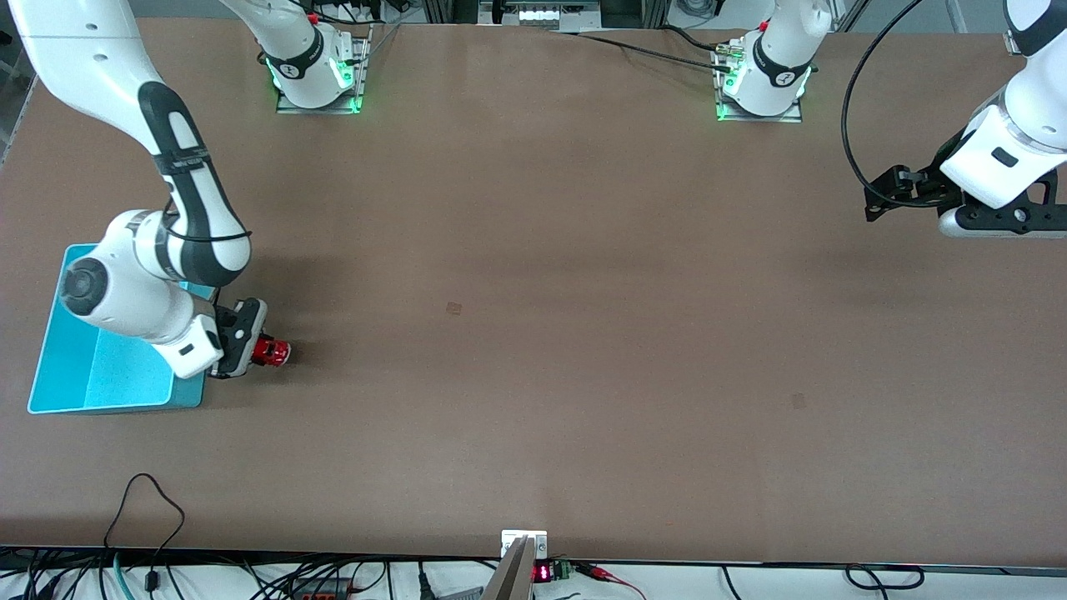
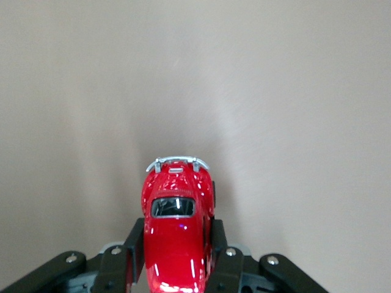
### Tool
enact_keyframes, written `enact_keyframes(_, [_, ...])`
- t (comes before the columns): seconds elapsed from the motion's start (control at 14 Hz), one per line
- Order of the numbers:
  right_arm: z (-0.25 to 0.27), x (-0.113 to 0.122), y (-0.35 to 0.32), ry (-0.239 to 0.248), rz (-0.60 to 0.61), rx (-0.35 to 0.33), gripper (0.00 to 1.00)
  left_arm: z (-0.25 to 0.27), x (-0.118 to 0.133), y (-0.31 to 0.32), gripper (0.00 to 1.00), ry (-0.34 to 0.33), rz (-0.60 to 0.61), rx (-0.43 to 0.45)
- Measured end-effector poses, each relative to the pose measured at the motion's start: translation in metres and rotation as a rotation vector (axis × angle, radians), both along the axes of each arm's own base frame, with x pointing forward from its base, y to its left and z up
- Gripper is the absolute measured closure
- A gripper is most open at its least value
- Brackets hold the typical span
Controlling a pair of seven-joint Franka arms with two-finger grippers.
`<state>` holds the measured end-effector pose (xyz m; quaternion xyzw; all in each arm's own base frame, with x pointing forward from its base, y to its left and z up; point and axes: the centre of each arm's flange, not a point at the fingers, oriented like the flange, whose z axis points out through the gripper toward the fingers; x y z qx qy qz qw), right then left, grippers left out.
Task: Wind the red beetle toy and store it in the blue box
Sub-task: 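Close the right gripper on the red car and lift it, then carry the red car over the blue box and lower it inside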
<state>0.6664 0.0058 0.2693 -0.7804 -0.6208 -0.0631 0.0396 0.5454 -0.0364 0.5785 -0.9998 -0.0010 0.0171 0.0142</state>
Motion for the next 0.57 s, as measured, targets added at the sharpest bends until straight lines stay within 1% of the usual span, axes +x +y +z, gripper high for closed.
enact_keyframes(0.14, [0.037, 0.010, -0.005, -0.041, -0.073, 0.017, 0.55, 0.000, 0.000, 0.000, 0.00, 0.000, 0.000, 0.000])
enact_keyframes(0.21, [0.052, 0.012, -0.009, -0.044, -0.122, 0.023, 0.55, 0.000, 0.000, 0.000, 0.00, 0.000, 0.000, 0.000])
enact_keyframes(0.43, [0.086, 0.018, -0.032, -0.011, -0.292, 0.039, 0.55, 0.000, 0.000, 0.000, 0.00, 0.000, 0.000, 0.000])
enact_keyframes(0.57, [0.101, 0.021, -0.054, -0.001, -0.397, 0.036, 0.55, 0.000, 0.000, 0.000, 0.00, 0.000, 0.000, 0.000])
